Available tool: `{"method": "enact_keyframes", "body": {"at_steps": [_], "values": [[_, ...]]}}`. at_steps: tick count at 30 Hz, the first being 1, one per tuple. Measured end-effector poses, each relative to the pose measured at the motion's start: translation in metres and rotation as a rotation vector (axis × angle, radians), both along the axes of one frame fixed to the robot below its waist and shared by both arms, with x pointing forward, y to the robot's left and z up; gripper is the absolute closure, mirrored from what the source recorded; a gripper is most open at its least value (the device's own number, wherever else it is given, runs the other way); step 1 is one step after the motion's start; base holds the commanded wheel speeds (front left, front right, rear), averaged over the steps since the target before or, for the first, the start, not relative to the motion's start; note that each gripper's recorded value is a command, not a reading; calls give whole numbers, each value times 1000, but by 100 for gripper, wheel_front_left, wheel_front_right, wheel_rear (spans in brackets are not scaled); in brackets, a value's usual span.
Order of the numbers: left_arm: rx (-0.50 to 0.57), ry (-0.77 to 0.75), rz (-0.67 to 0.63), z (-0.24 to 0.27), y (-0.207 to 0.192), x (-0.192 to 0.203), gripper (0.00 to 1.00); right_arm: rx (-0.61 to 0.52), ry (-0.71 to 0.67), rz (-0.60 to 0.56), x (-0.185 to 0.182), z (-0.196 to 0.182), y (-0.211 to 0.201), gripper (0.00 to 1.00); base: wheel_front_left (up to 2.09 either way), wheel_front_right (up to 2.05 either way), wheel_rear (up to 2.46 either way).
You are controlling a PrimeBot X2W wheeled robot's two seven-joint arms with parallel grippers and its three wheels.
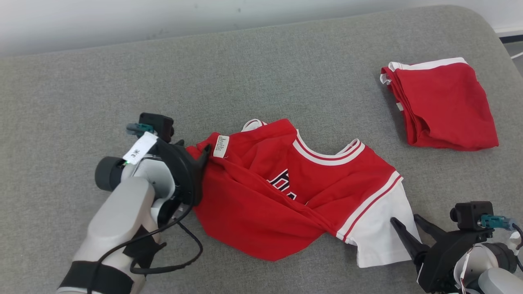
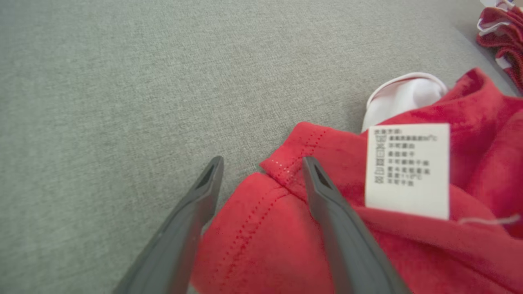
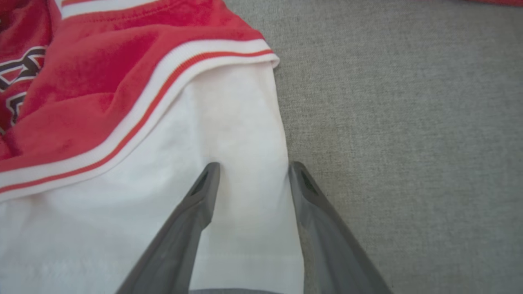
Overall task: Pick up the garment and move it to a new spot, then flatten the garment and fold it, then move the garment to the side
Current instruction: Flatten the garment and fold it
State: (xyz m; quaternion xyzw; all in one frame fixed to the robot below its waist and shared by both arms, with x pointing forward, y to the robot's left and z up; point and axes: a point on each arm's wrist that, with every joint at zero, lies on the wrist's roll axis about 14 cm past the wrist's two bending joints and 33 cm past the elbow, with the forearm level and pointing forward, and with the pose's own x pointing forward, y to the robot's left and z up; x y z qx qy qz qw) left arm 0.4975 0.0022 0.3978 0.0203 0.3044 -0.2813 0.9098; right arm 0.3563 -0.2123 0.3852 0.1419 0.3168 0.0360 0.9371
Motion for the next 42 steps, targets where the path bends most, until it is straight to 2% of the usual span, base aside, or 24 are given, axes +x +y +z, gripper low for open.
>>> {"method": "enact_keyframes", "body": {"at_steps": [2,3,5,15,27,28,29,30,31,32,33,38,42], "values": [[-4,3,-11,1,-3,-3,0,6,17,1,-2,-3,1,43,0,0,0],[-7,2,-15,2,-5,-4,0,9,22,5,-2,-3,2,34,0,0,0],[-29,5,-12,6,-9,-5,0,9,24,8,-2,-3,2,0,0,0,0],[-26,-19,-55,17,-20,-10,0,10,40,26,-6,-3,7,0,0,0,0],[-6,52,-66,0,-25,-13,0,20,48,28,-4,-1,10,0,0,0,0],[-11,57,-63,-1,-26,-13,0,20,51,27,-5,-2,10,9,0,0,0],[-17,63,-58,-1,-26,-12,0,19,55,27,-5,-3,10,9,0,0,0],[-20,64,-56,0,-26,-11,18,20,61,29,-6,-4,10,31,0,0,0],[-19,60,-57,1,-26,-9,60,20,63,31,-6,-4,10,70,0,0,0],[-21,60,-58,1,-27,-8,60,21,65,34,-6,-5,11,100,0,0,0],[-20,58,-62,1,-28,-9,100,23,66,38,-6,-5,12,100,0,0,0],[-31,27,-58,10,-28,-2,100,27,60,50,-3,-5,15,100,0,0,0],[-127,-44,19,39,-20,19,100,36,-32,85,22,14,22,100,0,0,0]]}}
